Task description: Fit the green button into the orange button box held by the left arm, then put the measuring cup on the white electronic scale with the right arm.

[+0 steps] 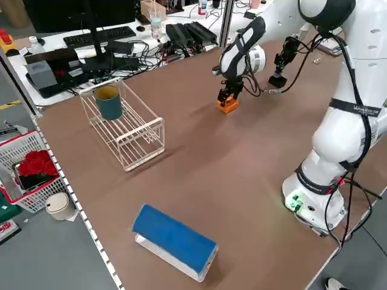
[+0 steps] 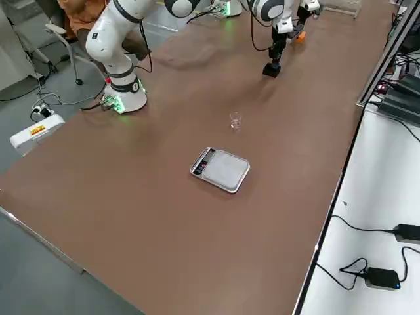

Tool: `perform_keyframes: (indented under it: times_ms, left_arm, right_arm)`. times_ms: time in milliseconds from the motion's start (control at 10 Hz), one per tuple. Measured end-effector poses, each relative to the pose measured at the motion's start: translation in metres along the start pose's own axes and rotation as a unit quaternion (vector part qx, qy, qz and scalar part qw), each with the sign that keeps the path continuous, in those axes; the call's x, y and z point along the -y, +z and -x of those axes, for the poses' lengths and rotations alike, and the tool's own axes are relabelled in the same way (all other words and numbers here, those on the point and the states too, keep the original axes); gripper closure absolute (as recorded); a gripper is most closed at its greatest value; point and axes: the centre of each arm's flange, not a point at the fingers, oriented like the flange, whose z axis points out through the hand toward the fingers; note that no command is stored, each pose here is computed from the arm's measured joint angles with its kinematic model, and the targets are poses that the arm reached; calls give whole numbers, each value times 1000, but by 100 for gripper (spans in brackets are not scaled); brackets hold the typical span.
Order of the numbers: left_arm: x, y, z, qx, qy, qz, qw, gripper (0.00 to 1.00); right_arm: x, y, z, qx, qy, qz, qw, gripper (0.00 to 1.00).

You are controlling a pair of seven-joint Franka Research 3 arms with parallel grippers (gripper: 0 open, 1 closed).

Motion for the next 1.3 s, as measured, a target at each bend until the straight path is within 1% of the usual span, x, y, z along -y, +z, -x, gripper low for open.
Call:
perform_keyframes:
  times_ms: [300, 500, 700, 800, 900, 1100, 1300]
  left_arm:
    - [0, 5, 2, 4, 3, -2, 1000, 4]
    - [0, 8, 2, 6, 6, -4, 1000, 9]
    - [0, 8, 2, 6, 8, -5, 1000, 10]
    - [-1, 8, 1, 5, 10, -5, 1000, 13]
    - [-1, 8, 1, 4, 11, -6, 1000, 13]
    - [-1, 7, -1, 2, 11, -6, 1000, 13]
    - [-2, 1, -8, -5, 10, -4, 1000, 13]
  right_arm:
    - [1, 9, 5, 2, 7, 6, 1000, 63]
    - [0, 13, 9, 1, 7, 11, 1000, 63]
    - [-1, 17, 12, 2, 10, 15, 1000, 61]
    - [-1, 17, 12, 2, 12, 16, 1000, 59]
    - [-1, 18, 13, 2, 15, 17, 1000, 57]
    - [-1, 18, 13, 2, 22, 16, 1000, 46]
    - [-1, 18, 13, 2, 23, 16, 1000, 44]
